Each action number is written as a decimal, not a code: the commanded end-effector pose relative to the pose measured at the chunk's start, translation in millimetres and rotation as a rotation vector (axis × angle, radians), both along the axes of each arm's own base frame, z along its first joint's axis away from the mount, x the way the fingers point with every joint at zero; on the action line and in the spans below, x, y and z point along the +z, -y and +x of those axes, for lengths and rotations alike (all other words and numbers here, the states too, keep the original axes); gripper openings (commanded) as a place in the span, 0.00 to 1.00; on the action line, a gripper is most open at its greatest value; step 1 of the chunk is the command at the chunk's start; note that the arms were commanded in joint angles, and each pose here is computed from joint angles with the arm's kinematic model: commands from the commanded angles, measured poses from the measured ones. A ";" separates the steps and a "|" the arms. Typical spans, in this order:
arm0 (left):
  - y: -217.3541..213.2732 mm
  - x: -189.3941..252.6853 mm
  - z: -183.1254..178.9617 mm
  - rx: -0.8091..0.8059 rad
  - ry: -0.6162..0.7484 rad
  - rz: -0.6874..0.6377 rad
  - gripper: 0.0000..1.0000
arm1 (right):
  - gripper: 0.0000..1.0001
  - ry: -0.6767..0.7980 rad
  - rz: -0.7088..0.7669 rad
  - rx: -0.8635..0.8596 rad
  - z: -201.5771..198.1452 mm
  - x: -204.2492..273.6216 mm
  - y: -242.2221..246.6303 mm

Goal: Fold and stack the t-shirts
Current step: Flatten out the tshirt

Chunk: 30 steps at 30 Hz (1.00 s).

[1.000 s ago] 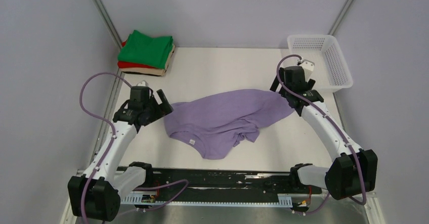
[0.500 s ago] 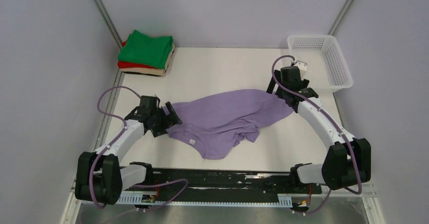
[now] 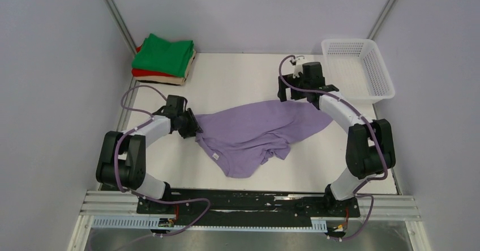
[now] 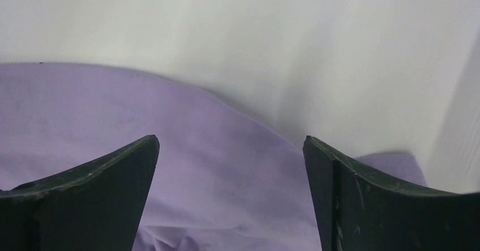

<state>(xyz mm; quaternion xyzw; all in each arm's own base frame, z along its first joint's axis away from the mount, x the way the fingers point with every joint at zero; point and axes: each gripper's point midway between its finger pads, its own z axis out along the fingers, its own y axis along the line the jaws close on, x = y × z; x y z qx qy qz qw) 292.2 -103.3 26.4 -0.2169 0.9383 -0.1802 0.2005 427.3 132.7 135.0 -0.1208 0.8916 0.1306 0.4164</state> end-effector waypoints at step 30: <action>-29.1 60.1 112.2 -0.017 0.205 0.269 0.00 | 0.89 -0.122 0.012 0.305 47.6 -47.9 -22.4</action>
